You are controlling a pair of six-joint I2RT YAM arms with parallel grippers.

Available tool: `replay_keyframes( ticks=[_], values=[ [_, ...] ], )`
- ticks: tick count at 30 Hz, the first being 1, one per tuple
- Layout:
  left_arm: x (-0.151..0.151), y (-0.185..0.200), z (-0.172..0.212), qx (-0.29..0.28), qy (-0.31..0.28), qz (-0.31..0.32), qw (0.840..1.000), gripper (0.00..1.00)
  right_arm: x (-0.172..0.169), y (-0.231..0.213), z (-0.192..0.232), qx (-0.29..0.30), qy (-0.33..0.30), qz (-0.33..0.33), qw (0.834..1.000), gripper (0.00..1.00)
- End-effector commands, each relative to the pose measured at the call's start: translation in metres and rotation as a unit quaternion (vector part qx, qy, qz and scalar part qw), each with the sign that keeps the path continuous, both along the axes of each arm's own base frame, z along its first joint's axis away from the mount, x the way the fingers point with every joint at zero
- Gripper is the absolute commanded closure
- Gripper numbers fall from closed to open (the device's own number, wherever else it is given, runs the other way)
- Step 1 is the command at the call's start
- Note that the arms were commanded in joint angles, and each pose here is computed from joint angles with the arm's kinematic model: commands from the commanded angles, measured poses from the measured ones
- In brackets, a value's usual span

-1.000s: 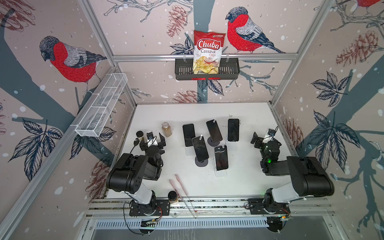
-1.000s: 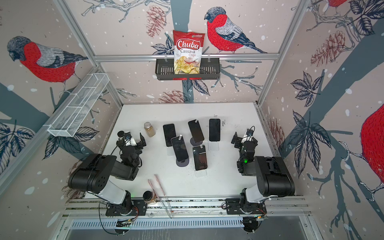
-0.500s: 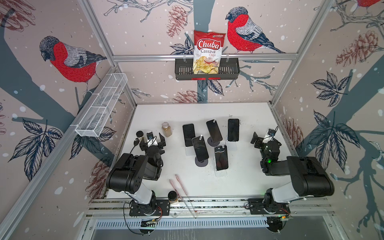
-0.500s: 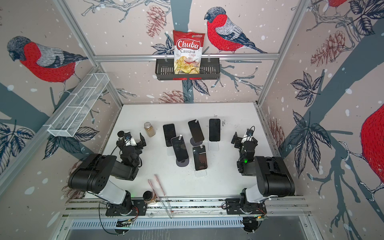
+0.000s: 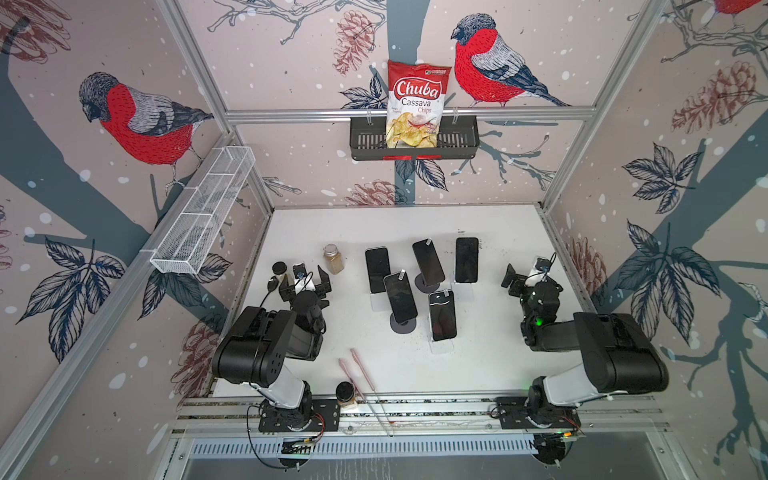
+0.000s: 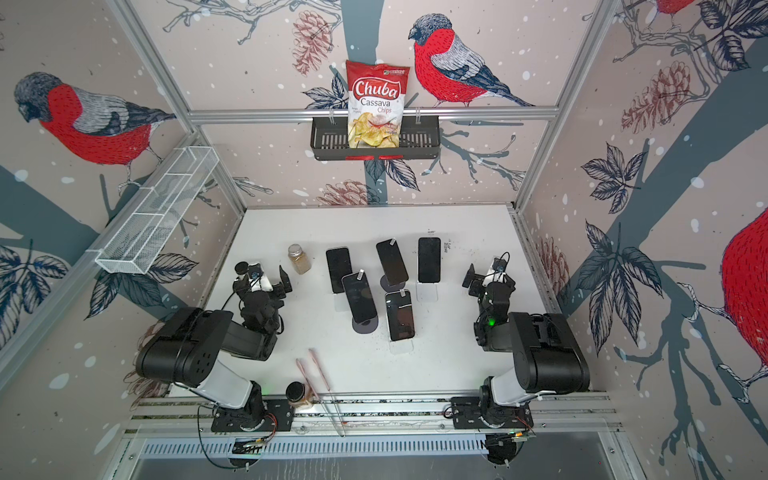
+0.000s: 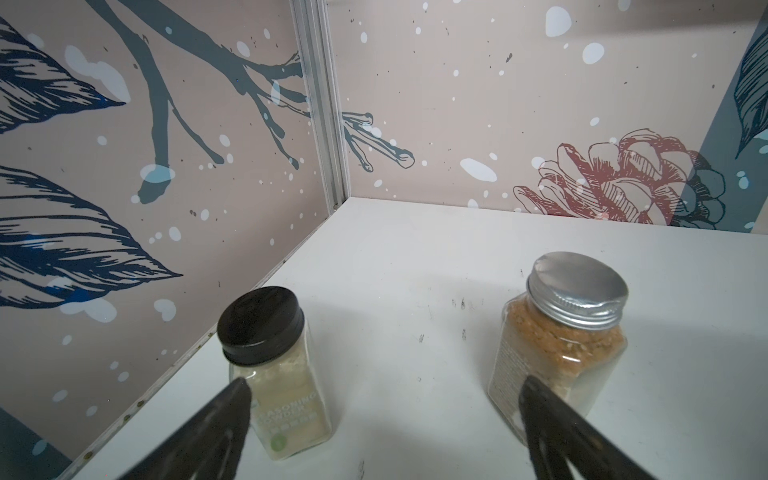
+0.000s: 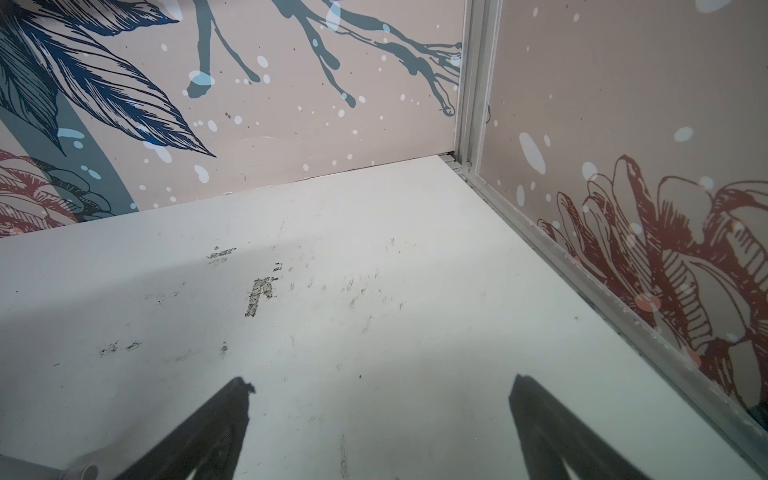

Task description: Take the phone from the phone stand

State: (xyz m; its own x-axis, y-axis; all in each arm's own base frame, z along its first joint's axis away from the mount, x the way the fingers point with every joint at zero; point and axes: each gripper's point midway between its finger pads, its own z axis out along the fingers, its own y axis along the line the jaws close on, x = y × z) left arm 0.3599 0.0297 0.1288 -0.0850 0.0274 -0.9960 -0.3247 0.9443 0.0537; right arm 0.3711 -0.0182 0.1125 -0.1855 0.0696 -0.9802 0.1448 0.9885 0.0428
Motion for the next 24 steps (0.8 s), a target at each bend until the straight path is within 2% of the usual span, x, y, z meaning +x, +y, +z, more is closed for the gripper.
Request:
replay_keyframes(
  ticks=[1,3,8,13,17,22,24],
  values=[
    [0.000,-0.002,0.009,-0.003,-0.021,-0.006,1.000,0.03,0.002,0.001,0.014,-0.003,-0.028,0.004,1.000,0.01],
    [-0.006,-0.001,0.015,0.000,-0.032,-0.004,0.999,0.03,0.003,0.000,0.019,-0.002,-0.026,-0.002,1.000,0.01],
    [-0.014,0.010,0.033,-0.009,-0.043,0.033,0.998,0.03,0.009,-0.020,0.033,0.013,0.000,-0.064,0.998,0.01],
    [-0.020,0.018,0.056,-0.026,-0.053,0.063,0.996,0.03,0.016,-0.022,0.044,0.056,0.027,-0.087,0.994,0.01],
    [-0.021,0.020,0.068,-0.041,-0.041,0.073,0.996,0.03,0.017,-0.026,0.053,0.077,0.039,-0.111,0.990,0.01],
    [-0.026,0.022,0.077,-0.097,-0.008,0.092,0.991,0.03,0.025,-0.019,0.058,0.112,0.103,-0.111,0.982,0.00],
    [-0.026,0.017,0.081,-0.107,0.018,0.080,0.991,0.03,0.026,-0.011,0.062,0.120,0.118,-0.107,0.980,0.01]
  ],
)
